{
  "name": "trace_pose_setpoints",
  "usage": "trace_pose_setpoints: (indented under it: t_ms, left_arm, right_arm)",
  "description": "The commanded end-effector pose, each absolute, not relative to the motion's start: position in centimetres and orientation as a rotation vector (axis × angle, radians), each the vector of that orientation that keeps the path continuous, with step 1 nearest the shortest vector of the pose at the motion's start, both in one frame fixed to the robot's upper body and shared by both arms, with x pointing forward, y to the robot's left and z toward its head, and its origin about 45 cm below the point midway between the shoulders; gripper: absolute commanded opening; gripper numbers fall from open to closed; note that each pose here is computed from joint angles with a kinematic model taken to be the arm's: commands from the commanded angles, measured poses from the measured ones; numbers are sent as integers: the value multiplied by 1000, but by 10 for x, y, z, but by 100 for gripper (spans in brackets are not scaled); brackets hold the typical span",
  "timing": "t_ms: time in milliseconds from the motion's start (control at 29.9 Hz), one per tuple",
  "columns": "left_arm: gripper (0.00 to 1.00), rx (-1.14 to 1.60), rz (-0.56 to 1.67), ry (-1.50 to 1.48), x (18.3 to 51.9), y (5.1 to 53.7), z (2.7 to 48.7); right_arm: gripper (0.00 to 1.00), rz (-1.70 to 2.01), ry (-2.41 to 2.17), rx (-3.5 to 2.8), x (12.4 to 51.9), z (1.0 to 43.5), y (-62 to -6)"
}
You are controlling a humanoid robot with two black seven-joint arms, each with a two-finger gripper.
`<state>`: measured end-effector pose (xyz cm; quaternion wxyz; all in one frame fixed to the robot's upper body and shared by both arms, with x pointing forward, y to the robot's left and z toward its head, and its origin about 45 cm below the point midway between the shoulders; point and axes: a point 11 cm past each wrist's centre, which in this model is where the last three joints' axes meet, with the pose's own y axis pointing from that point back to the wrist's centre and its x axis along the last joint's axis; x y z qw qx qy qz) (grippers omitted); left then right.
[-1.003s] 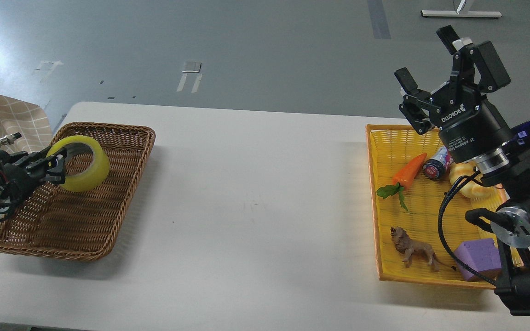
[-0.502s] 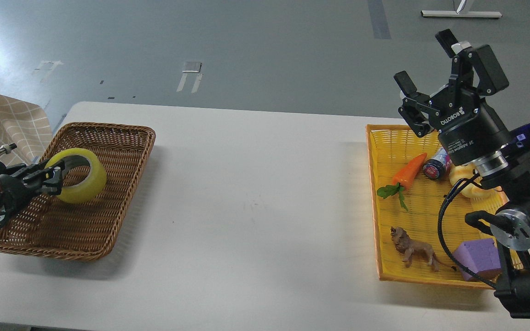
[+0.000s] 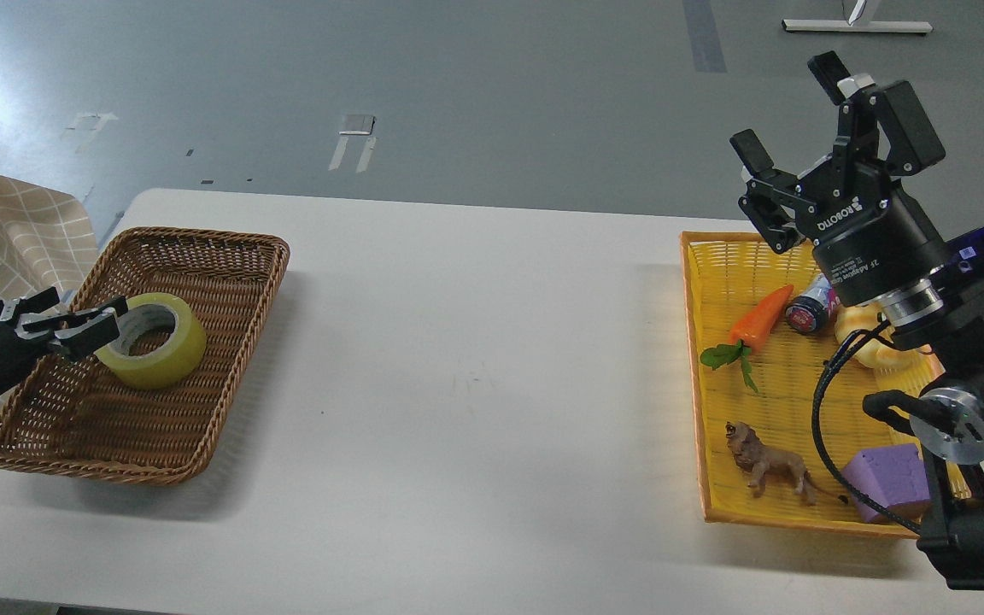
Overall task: Place and transfer tape with both arms
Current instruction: 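Lower the tape into the basket, open the left gripper and lift away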
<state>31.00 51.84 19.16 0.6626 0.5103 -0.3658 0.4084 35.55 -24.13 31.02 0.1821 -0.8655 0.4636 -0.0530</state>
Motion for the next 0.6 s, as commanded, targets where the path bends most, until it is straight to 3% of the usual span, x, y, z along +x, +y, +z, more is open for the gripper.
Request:
trace_pose_setpoints:
  t_ms: [0,167,301,568]
  left_arm:
    - [98,932,1059,-760,326,484,199]
    - [98,675,1194,-768,342,436,220]
    - [98,380,1220,-770,352,352,233]
    - [98,-48,1291,-652,363,259,268]
  right_arm:
    - [100,-149,1289,-2445,355,311,-237]
    - [100,-144,1267,-2424,355,313,-228]
    - [100,-143,1246,-2408,355,317,-220]
    - [100,-165,1230,-2422,354,320,-214]
